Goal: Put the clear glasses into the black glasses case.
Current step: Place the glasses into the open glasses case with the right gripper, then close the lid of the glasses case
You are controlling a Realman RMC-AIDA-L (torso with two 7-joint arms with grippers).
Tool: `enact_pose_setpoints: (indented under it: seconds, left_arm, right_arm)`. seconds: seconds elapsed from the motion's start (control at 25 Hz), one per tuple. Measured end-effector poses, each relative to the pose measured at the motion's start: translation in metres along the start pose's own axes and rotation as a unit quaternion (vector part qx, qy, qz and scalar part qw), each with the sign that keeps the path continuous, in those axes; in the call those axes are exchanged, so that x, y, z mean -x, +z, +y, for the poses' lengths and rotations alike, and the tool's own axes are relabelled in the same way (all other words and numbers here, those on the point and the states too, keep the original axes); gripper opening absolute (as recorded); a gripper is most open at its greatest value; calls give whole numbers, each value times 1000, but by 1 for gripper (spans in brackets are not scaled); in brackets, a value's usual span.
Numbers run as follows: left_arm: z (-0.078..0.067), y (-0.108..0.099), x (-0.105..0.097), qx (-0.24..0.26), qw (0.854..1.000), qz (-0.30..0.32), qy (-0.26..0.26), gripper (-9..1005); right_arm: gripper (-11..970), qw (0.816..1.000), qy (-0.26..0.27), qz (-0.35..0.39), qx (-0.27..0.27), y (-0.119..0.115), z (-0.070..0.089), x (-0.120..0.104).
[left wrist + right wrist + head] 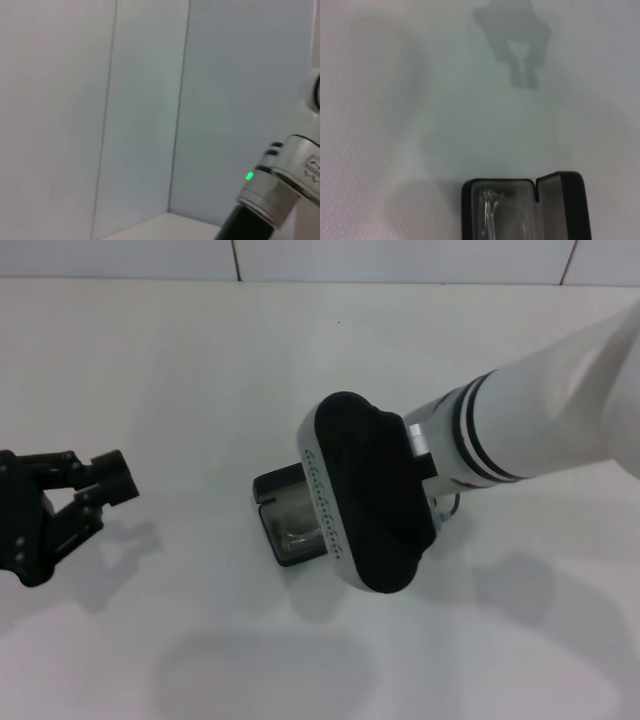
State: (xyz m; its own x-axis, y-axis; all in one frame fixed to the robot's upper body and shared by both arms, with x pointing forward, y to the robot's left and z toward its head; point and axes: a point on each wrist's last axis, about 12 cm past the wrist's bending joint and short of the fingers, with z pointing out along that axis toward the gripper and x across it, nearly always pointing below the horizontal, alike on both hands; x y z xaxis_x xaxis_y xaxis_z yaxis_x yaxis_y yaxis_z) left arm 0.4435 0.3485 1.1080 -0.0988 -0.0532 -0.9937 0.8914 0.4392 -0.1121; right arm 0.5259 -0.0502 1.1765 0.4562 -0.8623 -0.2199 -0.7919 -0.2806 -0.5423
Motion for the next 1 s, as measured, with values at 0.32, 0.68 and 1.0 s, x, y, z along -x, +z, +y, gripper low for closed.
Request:
enact_pose_setpoints:
  seconds: [0.32, 0.68, 1.0]
  left_arm:
    - [6, 2, 9, 18, 999, -35, 13, 170]
    - [21, 22, 24, 16, 997, -69, 19, 170]
    - [28, 57, 27, -26, 997, -78, 10, 170]
  right_arm:
    - [126, 995, 70, -61, 25, -12, 8, -6]
    - [126, 953, 232, -195, -6, -46, 5, -57]
    - [125, 877, 359, -318, -8, -60, 22, -127]
